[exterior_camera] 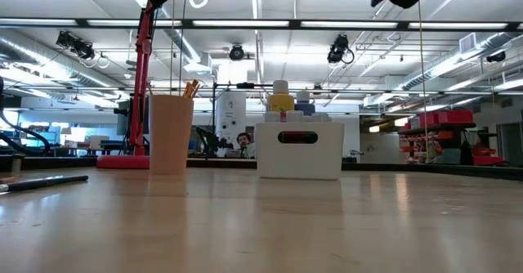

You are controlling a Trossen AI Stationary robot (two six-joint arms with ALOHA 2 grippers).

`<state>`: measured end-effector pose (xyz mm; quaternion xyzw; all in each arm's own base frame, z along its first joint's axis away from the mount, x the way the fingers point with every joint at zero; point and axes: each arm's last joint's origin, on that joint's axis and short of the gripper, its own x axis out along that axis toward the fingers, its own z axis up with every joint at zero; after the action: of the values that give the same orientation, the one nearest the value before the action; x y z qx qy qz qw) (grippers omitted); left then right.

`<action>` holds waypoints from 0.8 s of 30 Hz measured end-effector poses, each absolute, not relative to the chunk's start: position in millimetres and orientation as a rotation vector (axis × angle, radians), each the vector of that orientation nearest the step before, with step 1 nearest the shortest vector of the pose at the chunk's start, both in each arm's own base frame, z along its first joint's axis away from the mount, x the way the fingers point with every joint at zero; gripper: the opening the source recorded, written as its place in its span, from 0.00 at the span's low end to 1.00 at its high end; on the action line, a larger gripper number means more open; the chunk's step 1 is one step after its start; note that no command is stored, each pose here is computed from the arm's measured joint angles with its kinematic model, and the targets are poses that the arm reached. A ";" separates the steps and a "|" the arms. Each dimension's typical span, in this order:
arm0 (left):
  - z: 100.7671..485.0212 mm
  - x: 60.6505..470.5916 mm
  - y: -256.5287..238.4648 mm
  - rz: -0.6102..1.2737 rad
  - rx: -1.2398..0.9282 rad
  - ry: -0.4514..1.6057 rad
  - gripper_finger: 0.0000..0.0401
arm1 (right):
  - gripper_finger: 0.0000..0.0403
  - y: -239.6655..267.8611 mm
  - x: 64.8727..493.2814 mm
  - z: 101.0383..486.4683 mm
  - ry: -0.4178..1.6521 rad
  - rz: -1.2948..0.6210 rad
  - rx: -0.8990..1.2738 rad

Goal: Pick & Place Paint Supplies
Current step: Put the white paint brush into the orange cup

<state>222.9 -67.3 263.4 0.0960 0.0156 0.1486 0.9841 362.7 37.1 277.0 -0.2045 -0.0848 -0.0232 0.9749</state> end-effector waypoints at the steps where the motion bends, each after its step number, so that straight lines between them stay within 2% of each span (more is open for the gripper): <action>1: 263.6 223.2 -66.4 0.298 0.190 0.029 0.05 | 0.12 33.0 362.6 279.0 -0.202 -0.017 -0.377; 6: 260.3 227.8 -61.3 0.301 0.188 0.039 0.05 | 0.12 20.0 363.9 278.7 -0.192 -0.007 -0.262; 18: 263.2 229.8 -60.3 0.306 0.168 0.001 0.05 | 0.13 19.2 364.7 275.3 -0.161 0.024 -0.266; 24: 262.6 229.9 -59.9 0.307 0.171 0.007 0.06 | 0.09 19.6 364.3 277.3 -0.184 0.045 -0.269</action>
<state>229.9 -59.9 262.6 0.0852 0.0036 0.1527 0.9846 364.3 19.6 277.3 -0.1338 -0.0917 0.0223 0.9865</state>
